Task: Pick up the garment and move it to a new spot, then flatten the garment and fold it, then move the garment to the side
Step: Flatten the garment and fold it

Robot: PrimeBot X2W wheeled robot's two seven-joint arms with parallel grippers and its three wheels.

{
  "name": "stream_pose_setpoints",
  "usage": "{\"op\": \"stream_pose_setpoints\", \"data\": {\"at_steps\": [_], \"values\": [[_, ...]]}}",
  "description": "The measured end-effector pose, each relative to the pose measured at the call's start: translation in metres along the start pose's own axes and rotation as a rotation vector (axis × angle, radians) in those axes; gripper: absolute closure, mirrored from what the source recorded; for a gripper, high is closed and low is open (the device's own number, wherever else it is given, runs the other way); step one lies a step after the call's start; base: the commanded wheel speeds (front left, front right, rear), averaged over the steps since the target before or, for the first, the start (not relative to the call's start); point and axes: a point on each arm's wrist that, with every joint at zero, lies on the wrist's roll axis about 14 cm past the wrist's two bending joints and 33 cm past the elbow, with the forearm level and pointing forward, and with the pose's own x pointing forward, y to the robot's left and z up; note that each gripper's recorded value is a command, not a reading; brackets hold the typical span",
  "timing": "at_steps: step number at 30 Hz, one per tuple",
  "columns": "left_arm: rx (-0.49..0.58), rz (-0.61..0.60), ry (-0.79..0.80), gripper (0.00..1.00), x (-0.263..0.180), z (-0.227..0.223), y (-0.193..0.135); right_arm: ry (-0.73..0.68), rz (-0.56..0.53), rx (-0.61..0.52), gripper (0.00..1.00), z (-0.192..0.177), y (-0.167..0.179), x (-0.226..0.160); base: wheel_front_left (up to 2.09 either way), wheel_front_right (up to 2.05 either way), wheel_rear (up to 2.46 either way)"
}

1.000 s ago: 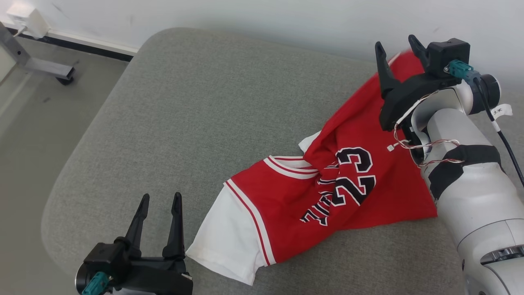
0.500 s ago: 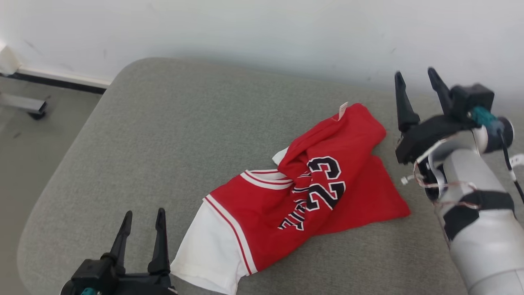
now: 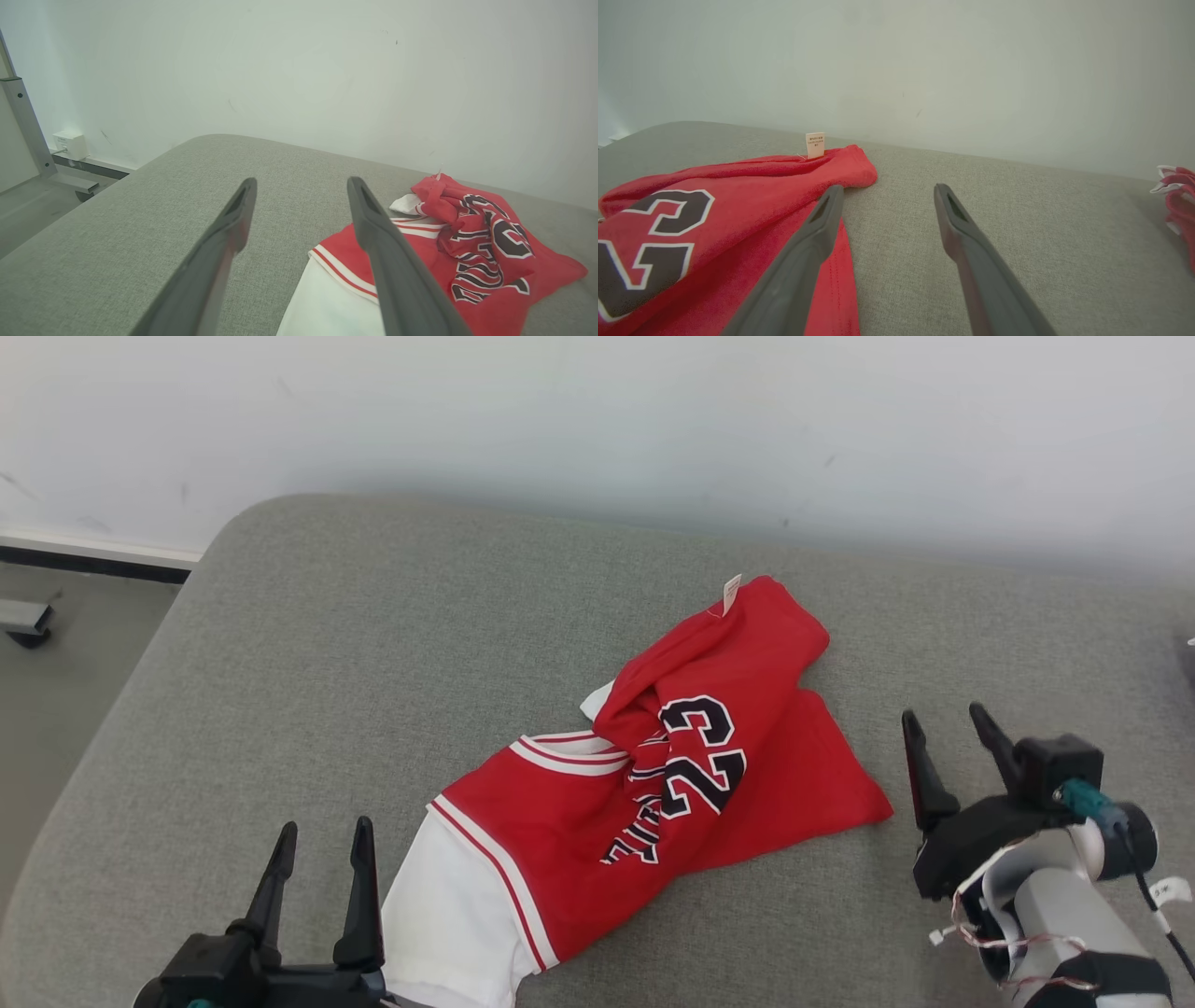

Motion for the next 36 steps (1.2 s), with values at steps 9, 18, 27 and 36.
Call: {"op": "stream_pose_setpoints", "data": {"at_steps": [9,18,27,36], "values": [[0.007,-0.004,0.015,0.0,0.005,-0.005,-0.001,0.158,0.05,0.049,0.0,-0.057,0.027,-0.005,0.0,0.0,0.0],[0.011,0.013,0.025,0.0,0.007,-0.007,0.005,0.283,0.067,0.073,1.0,-0.094,0.04,-0.008,0.0,0.0,0.0],[0.006,0.008,0.022,0.0,0.005,-0.006,0.003,0.213,0.057,0.099,1.0,-0.075,0.04,-0.01,0.0,0.0,0.0],[-0.012,-0.025,0.024,0.0,-0.002,-0.008,-0.008,0.088,-0.011,0.139,1.0,-0.05,0.014,-0.045,0.0,0.0,0.0]]}}
